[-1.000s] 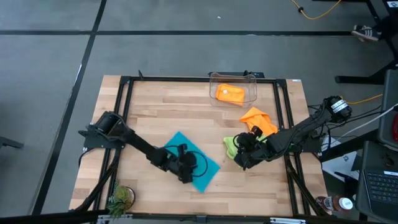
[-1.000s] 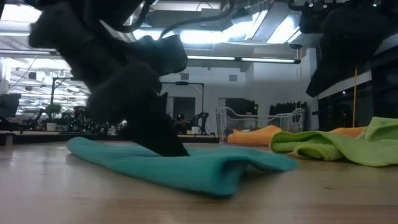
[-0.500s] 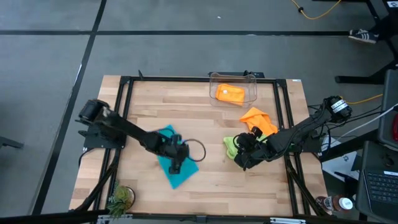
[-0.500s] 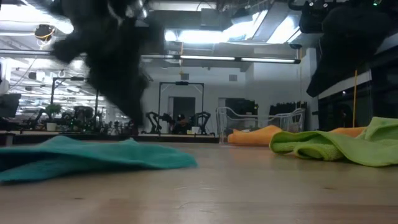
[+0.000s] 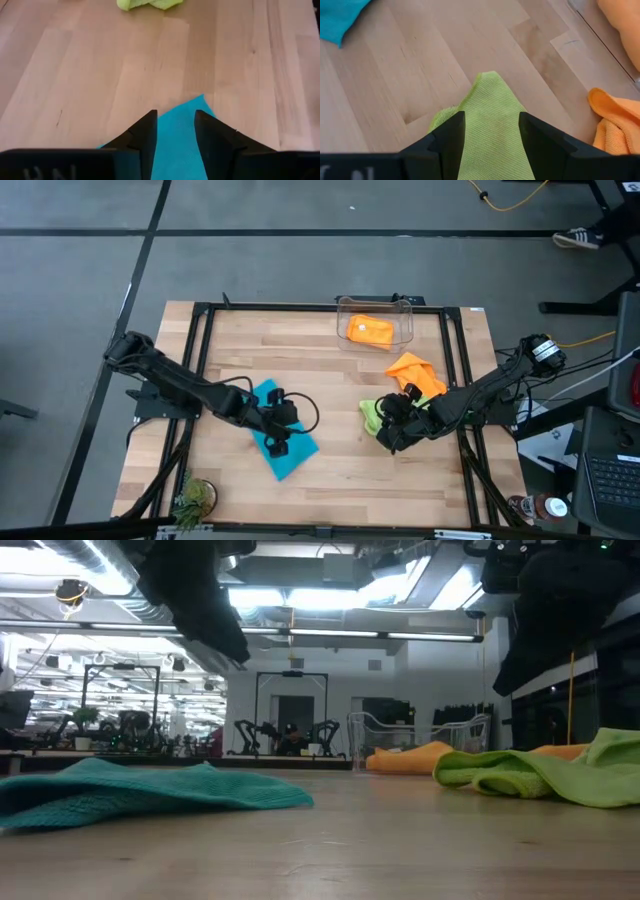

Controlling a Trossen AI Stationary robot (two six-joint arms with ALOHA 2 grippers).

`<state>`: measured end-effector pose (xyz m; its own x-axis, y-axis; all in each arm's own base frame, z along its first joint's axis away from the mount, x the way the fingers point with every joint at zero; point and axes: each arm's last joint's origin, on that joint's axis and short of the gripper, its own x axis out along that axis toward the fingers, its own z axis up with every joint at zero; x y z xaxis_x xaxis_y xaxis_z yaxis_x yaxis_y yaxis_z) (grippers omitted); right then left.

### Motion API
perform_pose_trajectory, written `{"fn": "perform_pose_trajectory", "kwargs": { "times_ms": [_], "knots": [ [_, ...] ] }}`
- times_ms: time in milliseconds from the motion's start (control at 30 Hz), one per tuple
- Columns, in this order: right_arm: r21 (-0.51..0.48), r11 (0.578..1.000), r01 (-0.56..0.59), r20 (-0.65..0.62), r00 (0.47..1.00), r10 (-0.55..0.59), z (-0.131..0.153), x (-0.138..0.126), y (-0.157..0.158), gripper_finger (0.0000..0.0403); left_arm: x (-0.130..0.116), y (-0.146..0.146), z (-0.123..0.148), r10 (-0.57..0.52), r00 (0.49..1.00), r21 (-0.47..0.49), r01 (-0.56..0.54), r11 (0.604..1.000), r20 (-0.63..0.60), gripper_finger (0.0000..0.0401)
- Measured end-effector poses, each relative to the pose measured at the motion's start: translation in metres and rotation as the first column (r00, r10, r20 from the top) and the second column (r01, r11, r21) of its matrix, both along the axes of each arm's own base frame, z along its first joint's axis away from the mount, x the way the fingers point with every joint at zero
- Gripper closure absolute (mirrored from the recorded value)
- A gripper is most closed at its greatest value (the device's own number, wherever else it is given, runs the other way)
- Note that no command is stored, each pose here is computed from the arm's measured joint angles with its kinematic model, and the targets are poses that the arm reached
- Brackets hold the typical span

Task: Fold microfiber towels
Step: Fold the blue microfiber cloth

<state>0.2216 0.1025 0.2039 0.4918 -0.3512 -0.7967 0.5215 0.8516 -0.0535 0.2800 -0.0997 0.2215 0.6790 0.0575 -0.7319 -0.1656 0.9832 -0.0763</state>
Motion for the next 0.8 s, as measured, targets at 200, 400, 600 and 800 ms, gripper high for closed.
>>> {"fn": "perform_pose_trajectory", "kwargs": {
  "times_ms": [200, 400, 600, 800],
  "knots": [
    [0.001, 1.000, 0.000, 0.001, 1.000, 0.000, 0.000, 0.000, 0.000, 0.0214, -0.001, -0.004, 0.000, 0.011, 1.000, -0.023, -0.011, 1.000, 0.004, 0.0276],
    [-0.001, 1.000, 0.001, 0.010, 1.000, -0.001, 0.000, 0.001, 0.000, 0.0214, -0.001, -0.005, 0.001, 0.022, 1.000, -0.037, -0.022, 0.999, 0.014, 0.0279],
    [0.062, 0.994, -0.091, 0.044, 0.995, 0.089, 0.002, 0.008, 0.006, 0.0214, -0.002, -0.011, 0.002, 0.030, 0.999, -0.064, -0.028, 0.998, 0.030, 0.0279],
    [0.142, 0.937, -0.319, 0.179, 0.939, 0.293, -0.009, 0.039, 0.029, 0.0214, -0.005, -0.020, 0.002, 0.005, 1.000, -0.072, -0.003, 0.997, 0.028, 0.0279]
  ]
}}
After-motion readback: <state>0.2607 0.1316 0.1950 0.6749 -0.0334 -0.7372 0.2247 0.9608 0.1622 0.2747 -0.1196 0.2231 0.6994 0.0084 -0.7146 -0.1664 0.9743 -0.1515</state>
